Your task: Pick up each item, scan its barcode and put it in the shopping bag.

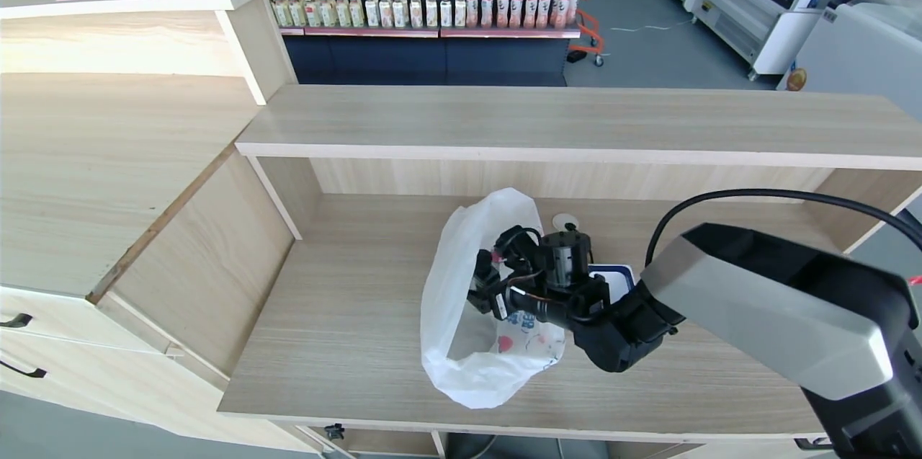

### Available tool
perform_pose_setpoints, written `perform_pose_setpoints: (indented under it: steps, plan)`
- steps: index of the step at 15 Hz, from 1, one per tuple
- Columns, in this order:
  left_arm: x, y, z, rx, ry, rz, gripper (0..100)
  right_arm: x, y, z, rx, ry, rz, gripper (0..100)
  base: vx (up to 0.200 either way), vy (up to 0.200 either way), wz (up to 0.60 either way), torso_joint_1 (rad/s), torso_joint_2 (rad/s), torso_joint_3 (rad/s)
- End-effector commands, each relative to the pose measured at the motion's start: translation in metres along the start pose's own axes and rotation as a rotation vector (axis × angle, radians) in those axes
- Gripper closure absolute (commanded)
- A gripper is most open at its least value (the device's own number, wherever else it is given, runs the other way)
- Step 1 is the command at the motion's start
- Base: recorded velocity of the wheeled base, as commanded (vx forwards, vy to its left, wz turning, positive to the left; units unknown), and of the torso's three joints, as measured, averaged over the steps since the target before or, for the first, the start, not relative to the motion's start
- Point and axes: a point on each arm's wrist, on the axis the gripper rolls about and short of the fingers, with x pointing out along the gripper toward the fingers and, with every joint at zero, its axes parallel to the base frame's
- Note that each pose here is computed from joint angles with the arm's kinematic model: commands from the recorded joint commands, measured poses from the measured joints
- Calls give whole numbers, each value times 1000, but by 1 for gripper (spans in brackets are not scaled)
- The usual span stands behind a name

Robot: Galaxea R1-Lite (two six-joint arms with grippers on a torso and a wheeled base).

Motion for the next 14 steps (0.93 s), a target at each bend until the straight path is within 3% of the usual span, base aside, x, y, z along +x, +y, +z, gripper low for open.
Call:
perform_pose_setpoints:
  steps: [1, 3, 5, 7, 9, 12, 14]
  plan:
    - [0, 0, 0, 0, 0, 1, 0, -14, -3, 28, 80, -59, -4, 0, 0, 0, 0, 0, 0, 0]
    - [0, 0, 0, 0, 0, 1, 0, -34, -5, 58, 239, -91, 0, 0, 0, 0, 0, 0, 0, 0]
    - [0, 0, 0, 0, 0, 1, 0, -66, -8, 88, 380, -65, -5, 0, 0, 0, 0, 0, 0, 0]
    - [0, 0, 0, 0, 0, 0, 0, -98, -18, 98, 484, -55, -41, 0, 0, 0, 0, 0, 0, 0]
    - [0, 0, 0, 0, 0, 1, 0, -148, -32, 113, 494, -109, -118, 0, 0, 0, 0, 0, 0, 0]
    - [0, 0, 0, 0, 0, 1, 0, -253, -26, 133, 367, -134, -375, 0, 0, 0, 0, 0, 0, 0]
    - [0, 0, 0, 0, 0, 1, 0, -313, -15, 104, 336, -47, -451, 0, 0, 0, 0, 0, 0, 0]
